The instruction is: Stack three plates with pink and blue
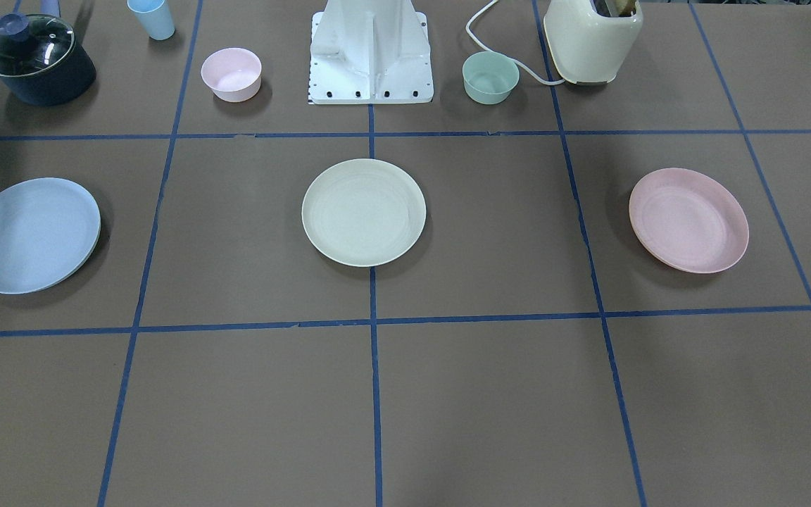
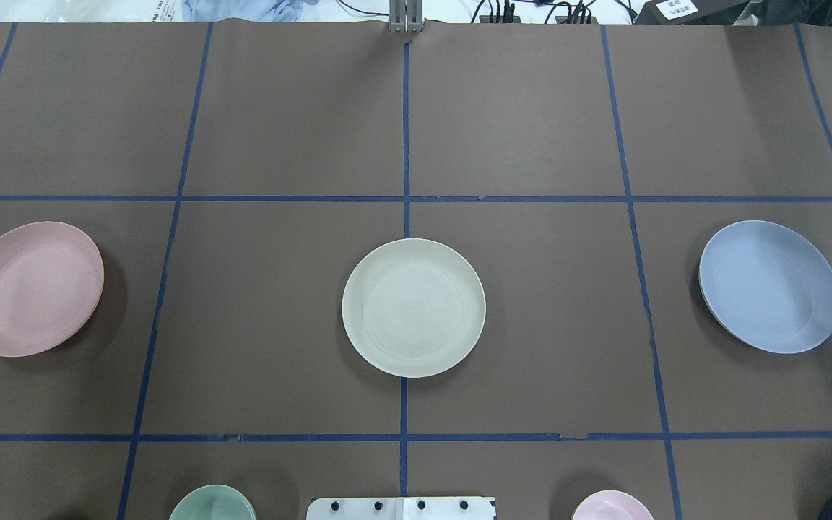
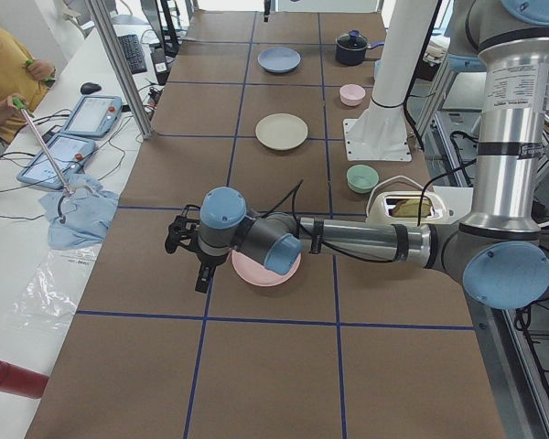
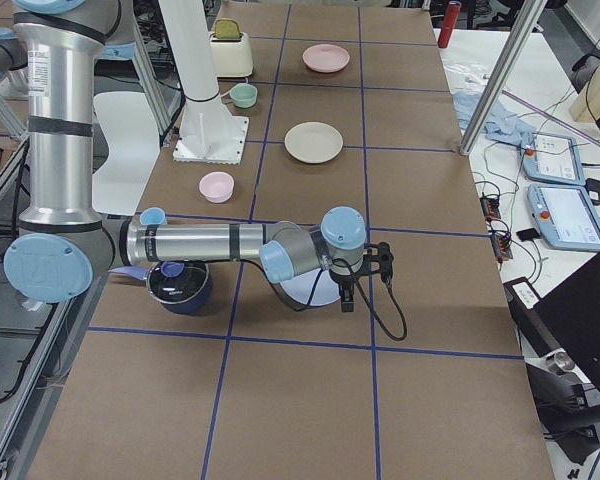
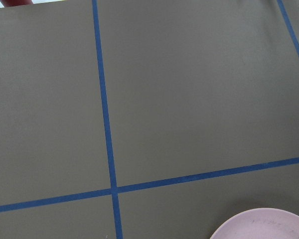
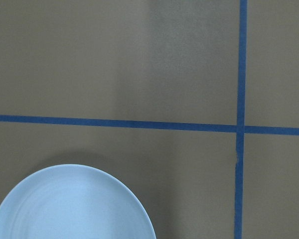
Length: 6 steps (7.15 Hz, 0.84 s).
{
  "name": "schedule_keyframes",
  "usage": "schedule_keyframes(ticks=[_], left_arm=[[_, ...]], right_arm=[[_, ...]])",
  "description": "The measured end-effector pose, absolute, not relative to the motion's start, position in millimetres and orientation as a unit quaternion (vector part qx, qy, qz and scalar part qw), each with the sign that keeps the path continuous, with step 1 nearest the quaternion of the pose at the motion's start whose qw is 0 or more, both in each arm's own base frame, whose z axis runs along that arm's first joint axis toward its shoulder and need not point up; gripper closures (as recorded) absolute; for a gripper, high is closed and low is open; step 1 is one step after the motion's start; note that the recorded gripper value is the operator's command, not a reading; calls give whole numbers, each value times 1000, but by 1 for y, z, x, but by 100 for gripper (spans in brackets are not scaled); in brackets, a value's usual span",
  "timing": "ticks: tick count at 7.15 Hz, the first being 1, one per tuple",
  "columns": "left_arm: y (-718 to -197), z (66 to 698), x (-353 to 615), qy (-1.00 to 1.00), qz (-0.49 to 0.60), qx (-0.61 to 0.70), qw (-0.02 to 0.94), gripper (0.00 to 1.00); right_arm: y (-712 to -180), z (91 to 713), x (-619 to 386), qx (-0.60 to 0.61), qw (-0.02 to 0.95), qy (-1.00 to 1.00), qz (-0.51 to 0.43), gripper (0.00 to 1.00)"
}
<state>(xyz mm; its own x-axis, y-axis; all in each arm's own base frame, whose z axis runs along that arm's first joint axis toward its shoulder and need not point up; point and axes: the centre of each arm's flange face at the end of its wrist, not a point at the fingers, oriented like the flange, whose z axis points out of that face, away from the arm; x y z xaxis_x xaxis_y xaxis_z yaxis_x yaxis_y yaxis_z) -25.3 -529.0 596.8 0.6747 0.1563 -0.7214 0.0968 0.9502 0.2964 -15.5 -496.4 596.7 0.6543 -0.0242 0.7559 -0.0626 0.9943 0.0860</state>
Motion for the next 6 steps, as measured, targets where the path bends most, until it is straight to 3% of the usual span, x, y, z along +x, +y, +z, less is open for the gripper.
schedule_keyframes(ticks=[6], left_arm=[[-542, 609, -21, 398, 29, 158, 903, 1]], right_arm=[[-512, 585, -11, 17, 914, -405, 33, 0]])
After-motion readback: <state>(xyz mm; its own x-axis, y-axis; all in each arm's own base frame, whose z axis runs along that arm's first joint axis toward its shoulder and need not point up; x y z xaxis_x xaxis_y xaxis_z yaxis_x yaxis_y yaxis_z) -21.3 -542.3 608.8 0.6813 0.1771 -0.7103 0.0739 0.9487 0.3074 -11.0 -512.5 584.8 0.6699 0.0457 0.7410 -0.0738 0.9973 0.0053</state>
